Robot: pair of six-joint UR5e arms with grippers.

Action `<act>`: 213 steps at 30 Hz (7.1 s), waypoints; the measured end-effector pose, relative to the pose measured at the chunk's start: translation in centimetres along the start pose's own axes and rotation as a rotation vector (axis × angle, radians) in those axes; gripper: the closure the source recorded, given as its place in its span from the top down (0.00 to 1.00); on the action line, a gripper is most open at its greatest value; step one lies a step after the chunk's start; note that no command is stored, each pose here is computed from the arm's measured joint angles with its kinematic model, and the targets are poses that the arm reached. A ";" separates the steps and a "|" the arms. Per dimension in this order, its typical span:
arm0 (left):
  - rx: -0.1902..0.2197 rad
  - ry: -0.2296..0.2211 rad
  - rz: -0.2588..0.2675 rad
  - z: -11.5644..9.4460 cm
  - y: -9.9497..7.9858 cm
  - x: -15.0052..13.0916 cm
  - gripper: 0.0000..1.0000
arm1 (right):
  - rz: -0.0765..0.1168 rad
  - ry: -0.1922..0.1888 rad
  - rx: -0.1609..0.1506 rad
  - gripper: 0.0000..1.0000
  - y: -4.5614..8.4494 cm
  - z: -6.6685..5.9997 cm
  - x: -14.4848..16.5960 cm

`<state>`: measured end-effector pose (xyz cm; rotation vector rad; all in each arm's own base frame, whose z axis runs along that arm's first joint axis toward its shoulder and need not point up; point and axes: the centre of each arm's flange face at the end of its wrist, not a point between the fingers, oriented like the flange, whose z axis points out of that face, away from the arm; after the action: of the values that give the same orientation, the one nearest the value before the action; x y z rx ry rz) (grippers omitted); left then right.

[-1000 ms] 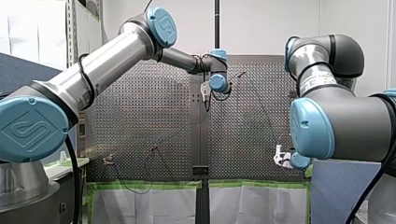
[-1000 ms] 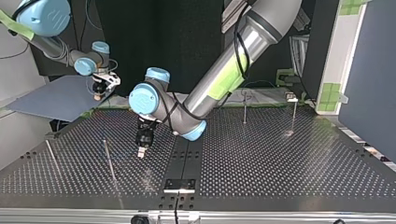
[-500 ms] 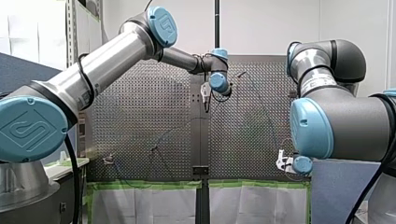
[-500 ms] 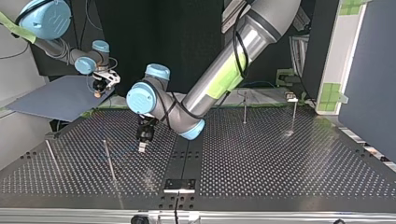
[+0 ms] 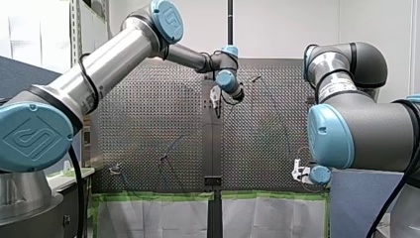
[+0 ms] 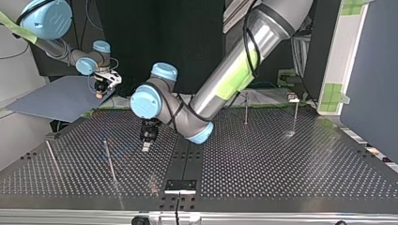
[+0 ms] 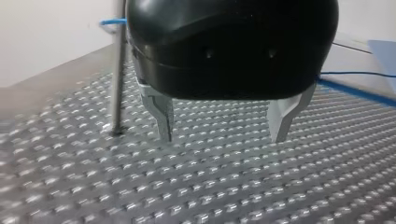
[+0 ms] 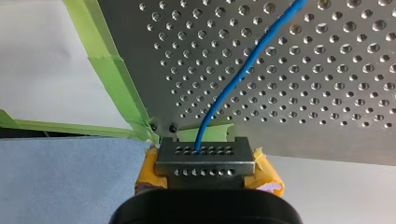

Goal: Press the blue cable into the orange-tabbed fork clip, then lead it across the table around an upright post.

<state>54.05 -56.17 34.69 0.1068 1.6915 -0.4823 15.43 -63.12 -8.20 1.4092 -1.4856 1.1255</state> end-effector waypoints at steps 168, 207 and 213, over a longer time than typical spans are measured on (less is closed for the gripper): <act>-0.122 0.089 0.171 -16.2 -1.6 -11.3 1.00 | 0.000 -0.017 0.046 0.00 -0.4 0.1 0.1; -0.049 0.084 0.176 -17.4 -2.4 -11.4 1.00 | -0.001 -0.022 0.049 0.00 -0.4 0.0 0.0; -0.007 0.046 0.141 -18.9 -2.2 -12.4 1.00 | -0.002 -0.022 0.049 0.00 -0.5 0.0 0.0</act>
<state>38.20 -48.70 49.13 0.2313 1.7169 -0.3709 15.89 -63.15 -8.12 1.4606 -1.4801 1.1556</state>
